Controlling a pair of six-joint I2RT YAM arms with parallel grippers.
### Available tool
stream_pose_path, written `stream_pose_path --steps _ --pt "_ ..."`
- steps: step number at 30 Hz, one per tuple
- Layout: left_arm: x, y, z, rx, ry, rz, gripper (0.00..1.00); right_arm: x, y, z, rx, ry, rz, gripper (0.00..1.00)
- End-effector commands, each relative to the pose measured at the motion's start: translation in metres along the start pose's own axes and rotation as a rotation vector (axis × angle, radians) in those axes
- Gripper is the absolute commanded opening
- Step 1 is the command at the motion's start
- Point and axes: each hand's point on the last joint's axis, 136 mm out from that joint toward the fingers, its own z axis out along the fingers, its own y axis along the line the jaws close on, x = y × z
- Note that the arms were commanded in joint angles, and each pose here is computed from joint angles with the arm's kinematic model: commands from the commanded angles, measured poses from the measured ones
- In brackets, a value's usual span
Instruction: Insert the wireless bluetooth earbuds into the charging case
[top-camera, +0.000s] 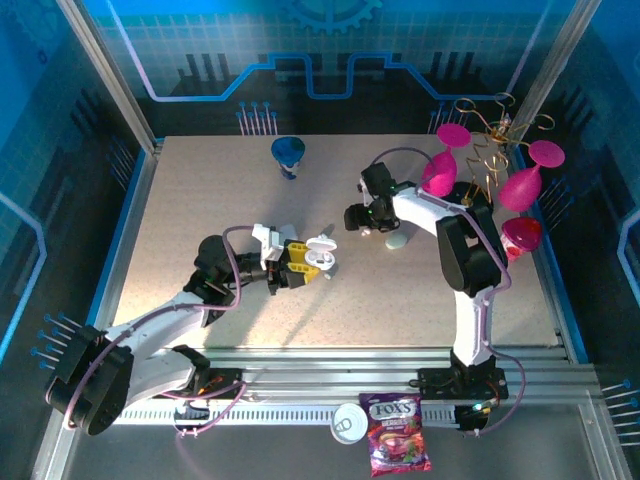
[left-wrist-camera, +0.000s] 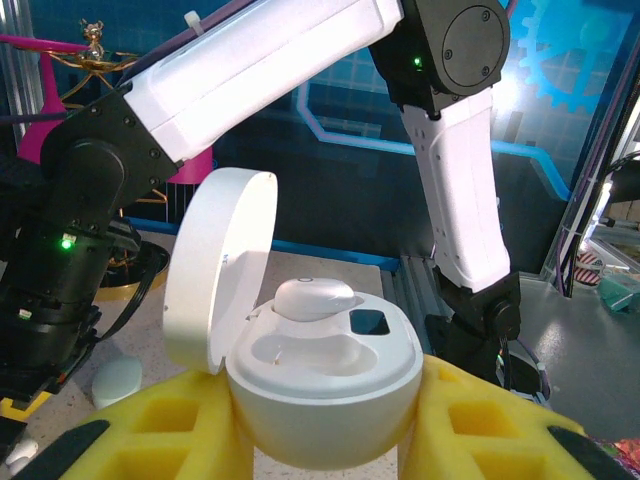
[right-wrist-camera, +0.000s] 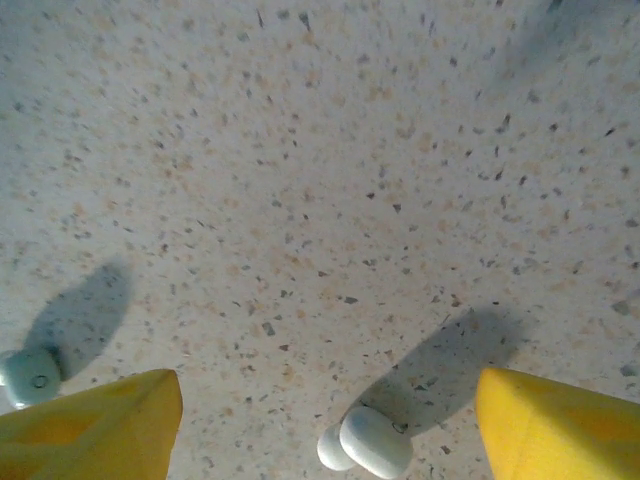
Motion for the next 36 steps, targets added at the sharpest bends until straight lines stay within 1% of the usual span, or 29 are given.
stream_pose_path --steps 1,8,15,21,28,33,36 --pt "-0.004 -0.005 0.001 0.022 -0.003 0.039 0.28 0.008 0.002 0.002 -0.040 0.044 0.002 0.76" --pt "-0.005 -0.005 0.001 0.026 -0.002 0.043 0.28 0.030 0.013 -0.005 -0.113 0.075 0.017 0.73" --pt "-0.004 -0.008 -0.001 0.026 -0.006 0.048 0.28 0.044 0.031 -0.017 -0.160 0.083 -0.002 0.71" --pt "-0.002 -0.008 -0.002 0.018 -0.004 0.052 0.28 0.036 0.052 -0.027 -0.255 0.047 -0.007 0.70" --pt "-0.001 -0.007 -0.002 0.012 -0.001 0.051 0.28 0.023 0.058 -0.031 -0.289 -0.004 -0.069 0.70" --pt "0.000 -0.006 -0.002 0.005 0.001 0.057 0.28 0.018 0.044 -0.032 -0.194 -0.024 -0.125 0.70" --pt "0.000 -0.005 -0.002 0.008 0.002 0.052 0.28 0.013 0.037 -0.026 -0.153 -0.023 -0.162 0.71"
